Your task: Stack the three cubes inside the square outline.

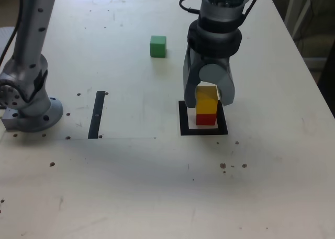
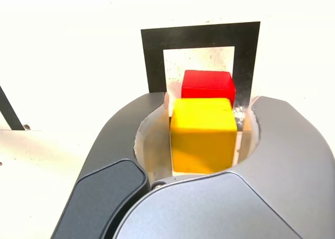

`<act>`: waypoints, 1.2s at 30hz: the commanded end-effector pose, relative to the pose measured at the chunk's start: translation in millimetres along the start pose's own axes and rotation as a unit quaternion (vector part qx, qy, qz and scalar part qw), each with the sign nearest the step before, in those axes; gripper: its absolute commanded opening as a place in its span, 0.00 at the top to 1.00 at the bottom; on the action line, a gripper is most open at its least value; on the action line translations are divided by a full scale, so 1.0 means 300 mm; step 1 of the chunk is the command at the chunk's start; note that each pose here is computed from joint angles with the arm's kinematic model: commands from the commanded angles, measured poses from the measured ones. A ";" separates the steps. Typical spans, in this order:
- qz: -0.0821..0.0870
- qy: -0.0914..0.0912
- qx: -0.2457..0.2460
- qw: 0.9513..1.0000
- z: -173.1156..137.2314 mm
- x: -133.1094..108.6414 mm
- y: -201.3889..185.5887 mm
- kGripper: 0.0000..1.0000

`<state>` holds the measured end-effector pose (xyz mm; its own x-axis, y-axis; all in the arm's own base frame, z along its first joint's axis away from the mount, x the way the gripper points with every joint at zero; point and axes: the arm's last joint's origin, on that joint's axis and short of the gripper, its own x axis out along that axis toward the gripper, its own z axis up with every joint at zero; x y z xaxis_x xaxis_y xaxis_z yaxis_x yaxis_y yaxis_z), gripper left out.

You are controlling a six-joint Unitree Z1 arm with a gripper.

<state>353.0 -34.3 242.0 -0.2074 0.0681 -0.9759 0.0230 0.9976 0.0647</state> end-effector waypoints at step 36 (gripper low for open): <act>0.066 0.020 -0.008 0.998 -0.356 -0.069 0.636 0.00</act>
<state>263.4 149.1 293.5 -0.2581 0.1904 -0.9472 0.0527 0.9817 0.1830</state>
